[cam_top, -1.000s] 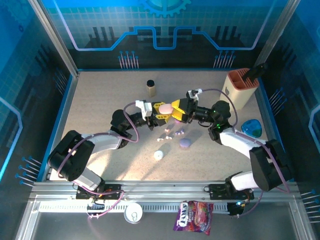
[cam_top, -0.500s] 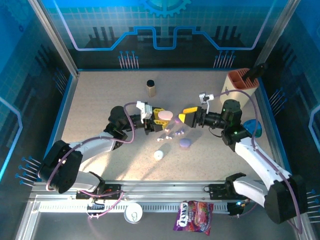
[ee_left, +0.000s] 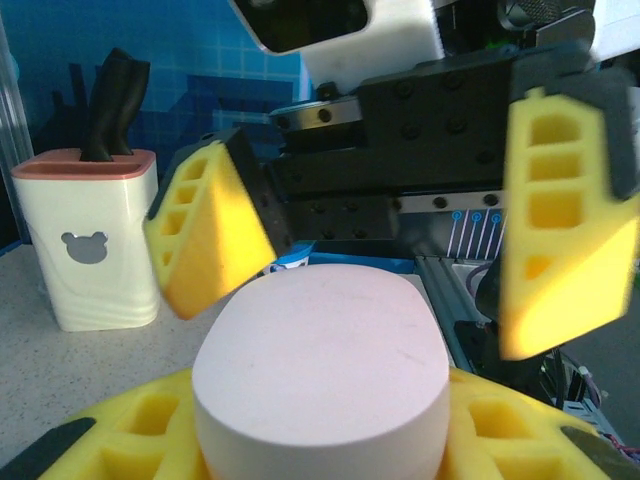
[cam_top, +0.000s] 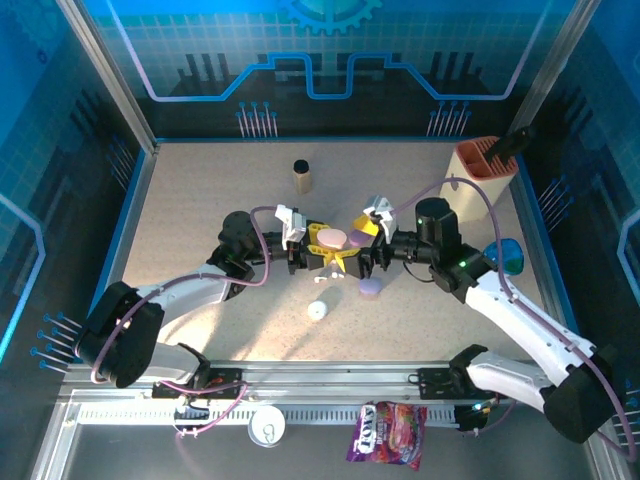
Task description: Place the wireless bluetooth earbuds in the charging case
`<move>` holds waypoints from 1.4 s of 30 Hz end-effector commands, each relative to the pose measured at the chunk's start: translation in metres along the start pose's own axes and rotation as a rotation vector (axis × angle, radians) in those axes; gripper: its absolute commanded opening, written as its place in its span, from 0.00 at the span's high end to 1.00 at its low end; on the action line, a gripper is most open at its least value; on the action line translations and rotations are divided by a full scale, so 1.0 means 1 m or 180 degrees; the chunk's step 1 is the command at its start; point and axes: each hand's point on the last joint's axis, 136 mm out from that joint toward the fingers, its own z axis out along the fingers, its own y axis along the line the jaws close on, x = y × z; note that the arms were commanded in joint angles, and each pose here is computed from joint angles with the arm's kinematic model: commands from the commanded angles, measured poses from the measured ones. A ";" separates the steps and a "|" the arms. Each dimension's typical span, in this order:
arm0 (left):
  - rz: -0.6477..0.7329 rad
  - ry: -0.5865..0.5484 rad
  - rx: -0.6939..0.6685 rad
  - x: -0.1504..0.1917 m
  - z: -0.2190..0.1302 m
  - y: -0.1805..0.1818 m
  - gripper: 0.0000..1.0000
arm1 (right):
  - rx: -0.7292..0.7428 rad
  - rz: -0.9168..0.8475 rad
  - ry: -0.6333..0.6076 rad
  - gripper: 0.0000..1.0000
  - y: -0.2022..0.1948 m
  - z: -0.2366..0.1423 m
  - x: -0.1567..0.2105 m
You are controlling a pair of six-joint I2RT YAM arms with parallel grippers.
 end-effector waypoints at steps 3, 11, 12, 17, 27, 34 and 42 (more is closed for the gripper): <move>0.0102 0.0007 0.0123 0.000 -0.004 -0.010 0.65 | 0.0234 -0.0052 -0.0029 0.02 -0.013 0.000 -0.010; 0.0183 0.0082 0.0159 0.009 -0.005 -0.013 0.65 | 0.0195 0.0241 -0.0313 0.05 -0.026 -0.005 -0.022; 0.0187 0.0083 0.0164 0.010 -0.005 -0.014 0.65 | 0.0208 0.0266 -0.0311 0.05 -0.027 -0.005 -0.022; 0.0336 0.0062 0.0194 0.009 -0.007 -0.019 0.65 | 0.0387 0.0473 -0.0319 0.05 -0.042 -0.008 -0.026; 0.0297 0.0070 0.0045 0.014 -0.013 -0.009 0.65 | 0.0013 0.0385 -0.0585 0.04 -0.026 -0.018 -0.035; 0.0166 -0.0082 -0.0171 0.011 -0.029 0.008 0.65 | 0.0360 0.0717 -0.0677 0.07 -0.055 -0.023 -0.028; 0.0131 -0.0103 -0.0192 0.010 -0.033 0.011 0.65 | 0.0162 0.0283 -0.0475 0.07 -0.036 0.001 -0.020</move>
